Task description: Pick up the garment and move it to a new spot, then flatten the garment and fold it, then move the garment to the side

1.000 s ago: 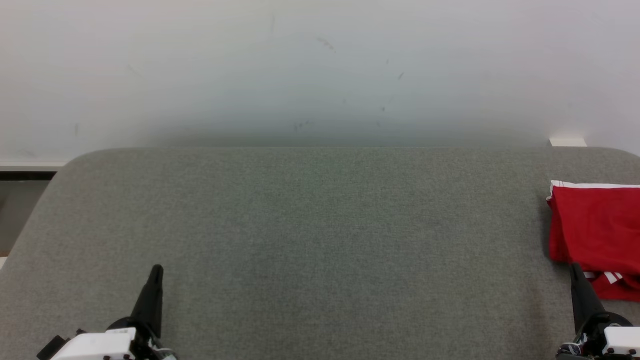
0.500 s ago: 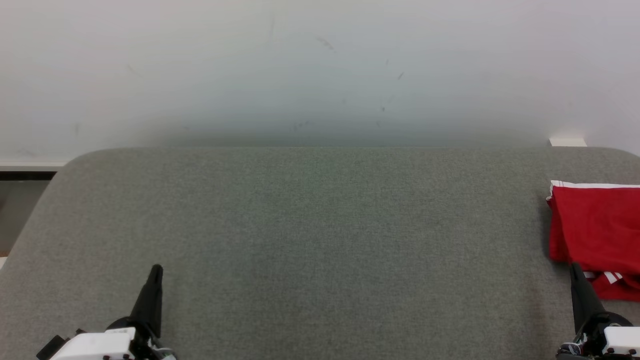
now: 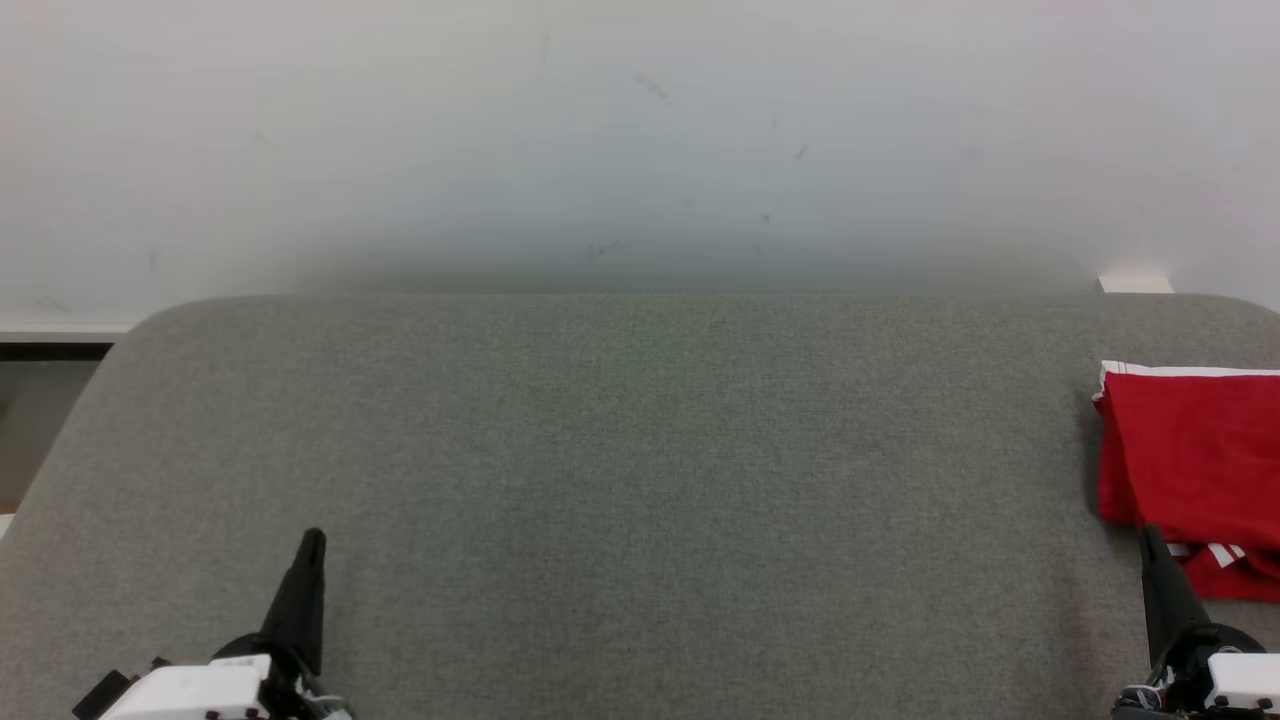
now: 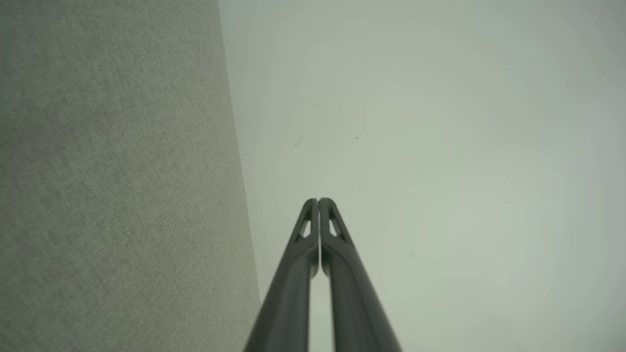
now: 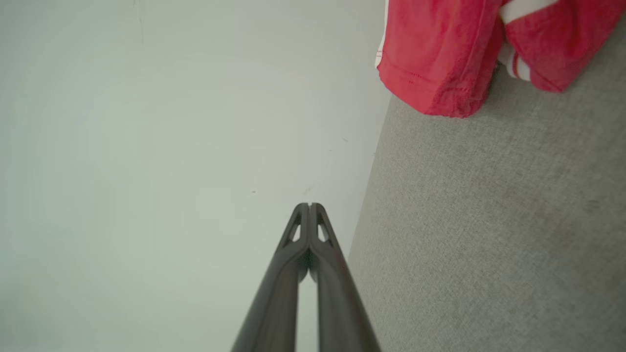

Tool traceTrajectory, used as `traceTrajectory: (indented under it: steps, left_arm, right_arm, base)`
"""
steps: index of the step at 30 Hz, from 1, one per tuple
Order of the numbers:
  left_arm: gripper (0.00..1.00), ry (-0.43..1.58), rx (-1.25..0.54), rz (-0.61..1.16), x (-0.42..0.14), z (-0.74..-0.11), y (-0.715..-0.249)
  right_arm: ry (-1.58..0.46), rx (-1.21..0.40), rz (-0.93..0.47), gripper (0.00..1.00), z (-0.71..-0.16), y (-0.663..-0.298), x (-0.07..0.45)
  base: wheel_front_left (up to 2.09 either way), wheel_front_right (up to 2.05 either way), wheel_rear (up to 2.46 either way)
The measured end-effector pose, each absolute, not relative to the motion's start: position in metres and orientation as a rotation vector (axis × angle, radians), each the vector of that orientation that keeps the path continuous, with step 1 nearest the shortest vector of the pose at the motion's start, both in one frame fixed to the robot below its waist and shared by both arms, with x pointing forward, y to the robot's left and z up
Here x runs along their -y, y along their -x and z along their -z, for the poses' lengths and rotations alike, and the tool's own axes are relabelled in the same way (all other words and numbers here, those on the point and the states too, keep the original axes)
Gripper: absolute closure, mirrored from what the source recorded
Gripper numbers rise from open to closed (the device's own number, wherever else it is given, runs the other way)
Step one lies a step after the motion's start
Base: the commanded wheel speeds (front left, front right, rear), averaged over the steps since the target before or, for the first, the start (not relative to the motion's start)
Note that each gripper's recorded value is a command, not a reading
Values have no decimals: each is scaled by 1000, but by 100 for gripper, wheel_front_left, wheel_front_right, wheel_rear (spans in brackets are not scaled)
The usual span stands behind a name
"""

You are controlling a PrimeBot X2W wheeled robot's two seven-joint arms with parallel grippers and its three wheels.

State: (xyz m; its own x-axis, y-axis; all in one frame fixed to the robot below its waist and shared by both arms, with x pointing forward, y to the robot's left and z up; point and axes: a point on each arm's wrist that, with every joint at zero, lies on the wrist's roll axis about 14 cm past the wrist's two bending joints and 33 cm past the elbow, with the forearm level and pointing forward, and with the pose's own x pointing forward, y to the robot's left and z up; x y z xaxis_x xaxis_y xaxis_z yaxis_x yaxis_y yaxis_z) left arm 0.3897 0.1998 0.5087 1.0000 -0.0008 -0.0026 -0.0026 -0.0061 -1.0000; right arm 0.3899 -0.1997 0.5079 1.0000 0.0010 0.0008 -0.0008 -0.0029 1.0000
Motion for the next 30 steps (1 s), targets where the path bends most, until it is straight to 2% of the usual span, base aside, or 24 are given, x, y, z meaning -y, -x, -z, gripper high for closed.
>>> traceTrajectory:
  steps: [30]
  left_arm:
    - [100, 1578, -3, -1, -200, -509, -390]
  right_arm:
    - [-1574, 0, -2, 100, -508, -390, 200]
  base:
    - [0, 0, 0]
